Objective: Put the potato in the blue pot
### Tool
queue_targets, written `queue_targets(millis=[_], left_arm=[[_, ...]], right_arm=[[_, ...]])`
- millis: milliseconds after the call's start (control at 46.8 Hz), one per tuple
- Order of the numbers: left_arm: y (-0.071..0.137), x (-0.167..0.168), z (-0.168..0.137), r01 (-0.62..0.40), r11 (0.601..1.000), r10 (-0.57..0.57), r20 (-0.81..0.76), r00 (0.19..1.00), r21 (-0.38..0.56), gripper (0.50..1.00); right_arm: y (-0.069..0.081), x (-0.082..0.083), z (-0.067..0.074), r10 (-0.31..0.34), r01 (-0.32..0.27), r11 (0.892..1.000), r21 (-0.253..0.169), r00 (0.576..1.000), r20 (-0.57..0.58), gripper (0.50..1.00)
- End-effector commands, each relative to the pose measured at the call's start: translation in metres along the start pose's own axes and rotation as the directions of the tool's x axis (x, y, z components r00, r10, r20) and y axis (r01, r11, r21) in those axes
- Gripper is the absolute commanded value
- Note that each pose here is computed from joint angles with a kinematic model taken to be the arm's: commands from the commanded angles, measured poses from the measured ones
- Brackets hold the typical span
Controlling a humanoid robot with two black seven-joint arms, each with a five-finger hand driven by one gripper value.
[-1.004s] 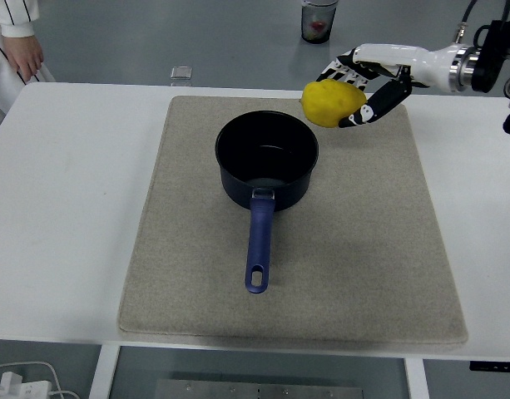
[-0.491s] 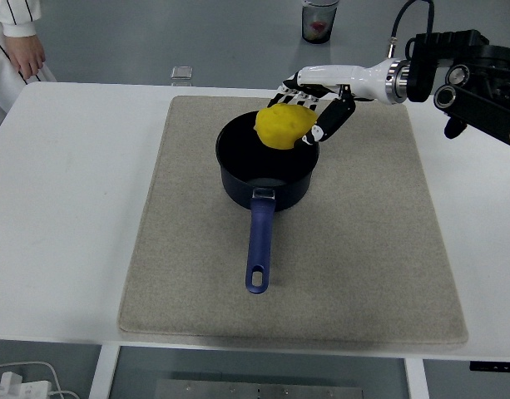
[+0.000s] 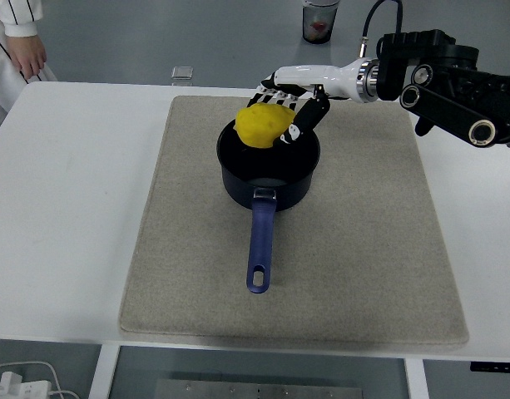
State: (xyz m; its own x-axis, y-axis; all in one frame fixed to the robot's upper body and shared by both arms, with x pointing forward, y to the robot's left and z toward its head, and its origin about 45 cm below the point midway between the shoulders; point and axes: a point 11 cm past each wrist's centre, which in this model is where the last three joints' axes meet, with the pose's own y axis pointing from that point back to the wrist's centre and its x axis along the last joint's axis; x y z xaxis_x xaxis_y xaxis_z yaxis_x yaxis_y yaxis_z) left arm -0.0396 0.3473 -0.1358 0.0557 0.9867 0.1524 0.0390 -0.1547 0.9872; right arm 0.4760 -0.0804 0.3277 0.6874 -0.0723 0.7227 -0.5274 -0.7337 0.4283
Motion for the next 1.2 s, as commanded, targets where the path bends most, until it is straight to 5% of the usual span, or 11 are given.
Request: queue_targets(millis=[0,214,534,748,855,1175], left_arm=[[0.000,0.000,0.000,-0.001,1.000,0.001,0.000,1.000,0.000,0.996],[0.000,0.000,0.000,-0.001,1.000,0.001,0.000,1.000,0.000,0.996],[0.000,0.000,0.000,-0.001,1.000,0.001,0.000,1.000,0.000,0.996],[0.000,0.000,0.000,-0.001,1.000,0.001,0.000,1.000,0.000,0.996],[0.000,0.000,0.000,0.001,1.000,-0.001,0.000,1.000,0.000,0.996],[0.000,0.000,0.000,-0.001,1.000,0.001,0.000,1.000,0.000,0.996]], right_arm=[[-0.003,-0.003,-0.002,-0.002,0.002,1.000,0.007,1.000,0.004,0.500],[-0.011,-0.015,-0.004,-0.029,0.029,1.000,0.010,1.000,0.002,0.500],[-0.010,-0.020,0.015,-0.025,0.025,0.999,-0.033,1.000,0.013,0.500],[-0.011,-0.024,0.018,-0.030,0.030,0.999,-0.037,0.999,0.022,0.780],[-0.011,-0.024,0.018,-0.027,0.028,0.999,-0.034,0.999,0.025,0.848],[-0.011,-0.025,0.020,-0.030,0.031,0.999,-0.035,0.999,0.031,0.889]])
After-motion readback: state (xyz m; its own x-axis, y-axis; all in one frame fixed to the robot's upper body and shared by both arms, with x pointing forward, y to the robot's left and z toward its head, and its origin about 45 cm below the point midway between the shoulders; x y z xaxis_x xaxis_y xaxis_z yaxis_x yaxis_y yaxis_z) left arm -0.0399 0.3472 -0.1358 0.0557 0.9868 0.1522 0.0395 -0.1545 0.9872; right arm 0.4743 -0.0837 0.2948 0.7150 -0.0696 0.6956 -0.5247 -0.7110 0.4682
